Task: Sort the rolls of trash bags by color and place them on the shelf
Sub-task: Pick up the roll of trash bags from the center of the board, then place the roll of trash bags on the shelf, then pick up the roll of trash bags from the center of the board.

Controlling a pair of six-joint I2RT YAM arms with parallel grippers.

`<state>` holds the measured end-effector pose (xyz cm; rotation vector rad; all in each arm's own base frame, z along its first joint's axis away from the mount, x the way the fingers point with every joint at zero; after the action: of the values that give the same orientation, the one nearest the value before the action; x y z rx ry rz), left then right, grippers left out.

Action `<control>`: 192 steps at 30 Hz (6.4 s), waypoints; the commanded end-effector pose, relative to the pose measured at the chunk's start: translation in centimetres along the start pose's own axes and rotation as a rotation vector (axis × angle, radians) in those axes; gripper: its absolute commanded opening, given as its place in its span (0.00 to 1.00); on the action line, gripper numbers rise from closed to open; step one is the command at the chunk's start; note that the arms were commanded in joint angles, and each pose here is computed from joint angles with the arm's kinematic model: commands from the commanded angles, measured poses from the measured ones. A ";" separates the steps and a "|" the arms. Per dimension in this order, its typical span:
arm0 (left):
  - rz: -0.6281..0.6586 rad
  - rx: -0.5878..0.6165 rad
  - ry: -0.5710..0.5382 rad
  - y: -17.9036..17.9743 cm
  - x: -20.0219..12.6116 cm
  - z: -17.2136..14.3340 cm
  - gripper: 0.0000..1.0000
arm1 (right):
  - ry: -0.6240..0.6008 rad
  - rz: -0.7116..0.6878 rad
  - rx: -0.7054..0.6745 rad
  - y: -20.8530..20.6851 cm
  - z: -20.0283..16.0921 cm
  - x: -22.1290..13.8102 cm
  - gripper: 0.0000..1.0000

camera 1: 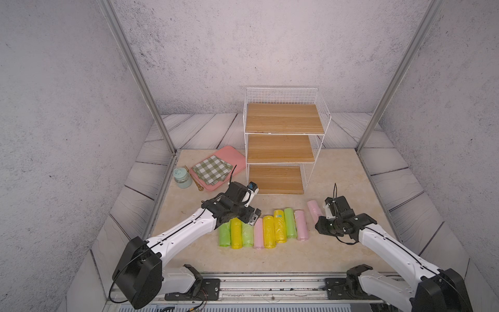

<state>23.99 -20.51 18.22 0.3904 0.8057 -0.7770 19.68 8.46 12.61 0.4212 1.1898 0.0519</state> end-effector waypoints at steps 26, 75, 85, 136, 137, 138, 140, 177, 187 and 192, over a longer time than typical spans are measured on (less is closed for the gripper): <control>0.185 0.001 -0.117 2.3 -4.7 3.1 0.97 | -0.061 0.321 -0.137 9.1 6.0 -2.5 0.00; 0.294 -0.233 -0.061 8.0 -2.8 0.1 0.97 | 0.060 0.566 0.240 23.6 12.1 14.4 0.06; 0.292 -0.236 -0.040 8.0 -2.2 -0.6 0.97 | 0.098 0.574 0.262 25.1 12.2 16.5 0.15; 0.307 -0.215 -0.093 7.9 -3.9 0.0 0.97 | 0.064 0.567 0.094 24.1 9.9 12.5 0.82; 0.309 -0.211 -0.098 7.9 -4.1 0.1 0.97 | 0.064 0.565 0.086 24.0 9.8 12.3 0.83; 0.309 -0.210 -0.100 7.8 -4.2 0.1 0.97 | 0.064 0.565 0.078 24.0 9.8 12.1 0.84; 0.312 -0.208 -0.107 7.8 -4.4 0.1 0.97 | 0.065 0.570 0.068 24.0 9.7 11.9 0.86; 0.050 -0.015 -0.306 3.7 -8.0 2.0 0.97 | 0.006 0.219 -0.248 14.8 4.9 1.5 0.96; -0.042 0.047 -0.325 2.1 -7.5 2.5 0.97 | -0.067 0.068 -0.211 10.0 3.1 -2.0 0.94; -0.081 0.092 -0.322 1.0 -7.1 2.3 0.97 | -0.075 0.002 -0.198 7.8 1.9 -2.6 0.92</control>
<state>23.22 -17.32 25.71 0.2820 0.4982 -0.8749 23.22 16.11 18.73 0.2917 1.0811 0.2354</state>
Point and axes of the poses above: each gripper's point midway between its finger pads, its own x axis out along the fingers, its own y axis along the line the jaws close on, z = x × y, the point moved 6 cm from there along -x, back along the fingers, and after that the axes turned 11 degrees about x, right-handed, at the moved point
